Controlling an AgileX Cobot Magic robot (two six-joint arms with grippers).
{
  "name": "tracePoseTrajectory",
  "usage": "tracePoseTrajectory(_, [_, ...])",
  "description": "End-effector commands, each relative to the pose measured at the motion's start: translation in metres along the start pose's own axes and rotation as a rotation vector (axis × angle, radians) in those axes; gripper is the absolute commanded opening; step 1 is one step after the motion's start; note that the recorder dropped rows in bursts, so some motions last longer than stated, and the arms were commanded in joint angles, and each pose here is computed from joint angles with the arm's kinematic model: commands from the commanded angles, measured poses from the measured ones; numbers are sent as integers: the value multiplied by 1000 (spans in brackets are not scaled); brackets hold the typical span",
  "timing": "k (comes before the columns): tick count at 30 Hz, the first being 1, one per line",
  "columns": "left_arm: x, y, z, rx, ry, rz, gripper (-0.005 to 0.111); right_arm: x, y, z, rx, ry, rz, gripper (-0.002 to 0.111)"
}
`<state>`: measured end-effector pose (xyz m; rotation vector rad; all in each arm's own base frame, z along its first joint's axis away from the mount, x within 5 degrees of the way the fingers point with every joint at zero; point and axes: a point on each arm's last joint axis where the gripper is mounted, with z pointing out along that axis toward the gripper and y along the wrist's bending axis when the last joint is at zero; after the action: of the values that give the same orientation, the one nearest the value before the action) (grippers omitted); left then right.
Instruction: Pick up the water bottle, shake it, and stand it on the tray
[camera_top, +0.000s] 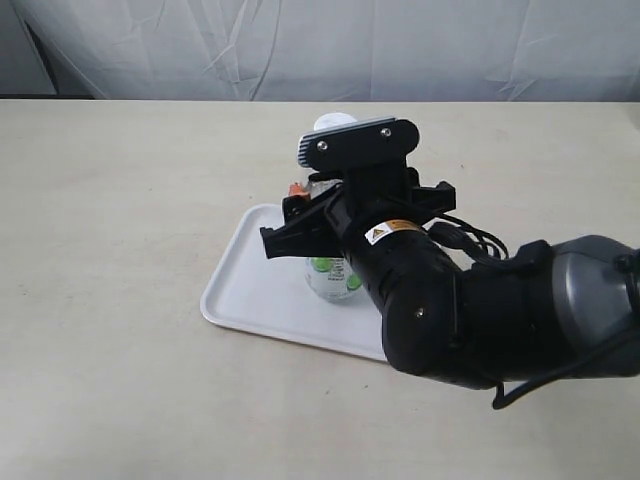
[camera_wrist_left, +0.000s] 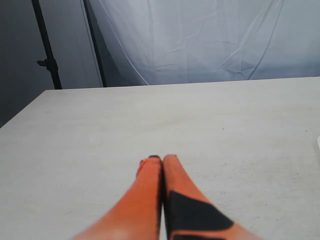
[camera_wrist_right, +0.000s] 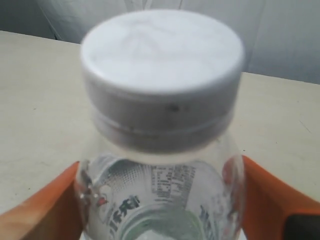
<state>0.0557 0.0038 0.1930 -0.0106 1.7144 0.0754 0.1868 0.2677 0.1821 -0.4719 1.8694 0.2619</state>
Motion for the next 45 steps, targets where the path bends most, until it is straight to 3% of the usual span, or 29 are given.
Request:
tracePoseTrajectory(1, [0, 0, 0, -1, -6, 0, 0, -5, 0, -1, -11, -22, -23, 83])
tracePoseTrajectory(3, [0, 0, 0, -1, -6, 0, 0, -3, 1, -1, -22, -10, -39, 89])
tracePoseTrajectory(11, [0, 0, 0, -1, -6, 0, 0, -13, -5, -5, 27, -60, -62, 88])
tracePoseTrajectory(16, [0, 0, 0, -1, -6, 0, 0, -56, -20, -34, 62, -200, -70, 88])
tracePoseTrajectory(22, [0, 0, 0, -1, -6, 0, 0, -93, -36, -87, -106, -166, -155, 88])
tracePoseTrajectory(25, [0, 0, 0, -1, -6, 0, 0, -107, -47, -117, -192, -164, -82, 72])
tracePoseTrajectory(30, [0, 0, 0, -1, -6, 0, 0, -119, -67, -148, -224, -168, 146, 4])
tracePoseTrajectory(33, [0, 0, 0, -1, -6, 0, 0, -122, -77, -161, -227, -160, 275, 4])
tracePoseTrajectory(40, [0, 0, 0, -1, -6, 0, 0, -127, -88, -174, -225, -204, 312, 6])
tracePoseTrajectory(45, [0, 0, 0, -1, -6, 0, 0, -125, -101, -171, -74, -207, 284, 6])
